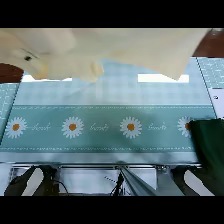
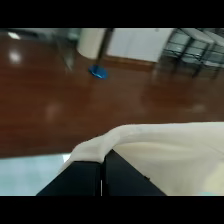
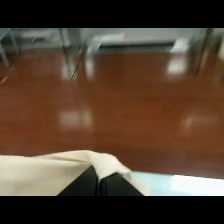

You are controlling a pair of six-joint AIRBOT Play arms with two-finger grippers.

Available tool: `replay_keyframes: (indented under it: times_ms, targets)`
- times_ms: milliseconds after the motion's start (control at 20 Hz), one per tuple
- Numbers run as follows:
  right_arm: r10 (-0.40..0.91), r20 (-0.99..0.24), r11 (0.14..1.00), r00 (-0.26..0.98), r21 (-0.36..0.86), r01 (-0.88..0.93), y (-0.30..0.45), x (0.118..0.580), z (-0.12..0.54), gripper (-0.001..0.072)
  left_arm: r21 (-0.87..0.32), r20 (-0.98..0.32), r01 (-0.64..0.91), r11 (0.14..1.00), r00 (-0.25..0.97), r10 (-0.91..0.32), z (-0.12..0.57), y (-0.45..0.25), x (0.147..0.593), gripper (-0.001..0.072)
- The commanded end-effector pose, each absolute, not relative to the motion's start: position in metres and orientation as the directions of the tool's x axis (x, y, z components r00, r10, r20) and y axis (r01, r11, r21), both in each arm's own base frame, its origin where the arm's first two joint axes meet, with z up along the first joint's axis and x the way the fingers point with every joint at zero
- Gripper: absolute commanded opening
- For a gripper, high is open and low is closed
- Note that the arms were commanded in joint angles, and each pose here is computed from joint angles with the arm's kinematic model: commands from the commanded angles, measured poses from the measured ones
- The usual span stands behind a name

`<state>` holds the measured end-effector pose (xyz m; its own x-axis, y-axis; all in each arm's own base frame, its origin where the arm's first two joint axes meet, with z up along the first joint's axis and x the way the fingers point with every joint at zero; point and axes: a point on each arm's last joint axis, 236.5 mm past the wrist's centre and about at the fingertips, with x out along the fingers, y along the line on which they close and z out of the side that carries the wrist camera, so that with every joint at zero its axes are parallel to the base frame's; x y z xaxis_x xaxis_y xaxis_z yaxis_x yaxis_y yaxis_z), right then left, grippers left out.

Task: Fold the shirts.

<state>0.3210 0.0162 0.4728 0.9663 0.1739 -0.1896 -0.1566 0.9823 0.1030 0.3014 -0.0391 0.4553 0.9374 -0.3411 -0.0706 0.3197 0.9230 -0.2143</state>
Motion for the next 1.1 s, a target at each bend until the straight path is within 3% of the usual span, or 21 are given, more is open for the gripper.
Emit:
replay_keyframes:
  times_ms: [0,250,450,650,800,900,1050]
  targets:
    - [0.076,-0.056,0.997,0.996,0.008,-0.075,0.02,0.226,0.517,0.0021,0.038,0.109,0.068,0.997,0.991,-0.072,0.53,-0.03,0.209,0.0015]
    - [-0.006,-0.068,1.0,0.998,0.003,0.006,0.017,0.168,0.5,0.0021,0.154,0.204,-0.117,0.981,0.975,0.084,0.538,-0.034,0.121,0.0016]
    - [-0.081,-0.155,0.996,0.985,0.016,0.084,-0.002,0.168,0.464,0.0022,0.116,0.178,0.042,0.992,0.982,-0.062,0.527,-0.046,0.117,0.0015]
    - [0.017,-0.344,0.996,0.939,0.087,0.014,0.006,0.216,0.396,0.0021,-0.004,-0.166,0.106,0.994,0.98,-0.106,0.424,-0.034,0.19,0.0016]
    - [0.196,-0.528,0.976,0.826,0.19,-0.11,0.029,0.259,0.32,0.0021,-0.14,-0.396,0.135,0.981,0.9,-0.181,0.331,-0.034,0.255,0.0016]
    - [0.276,-0.585,0.956,0.763,0.253,-0.152,0.034,0.296,0.28,0.0022,-0.254,-0.482,0.134,0.958,0.841,-0.246,0.278,-0.037,0.299,0.0016]
    - [0.287,-0.647,0.946,0.706,0.308,-0.101,0.015,0.365,0.222,0.0022,-0.387,-0.542,0.079,0.919,0.787,-0.296,0.217,-0.033,0.372,0.0017]
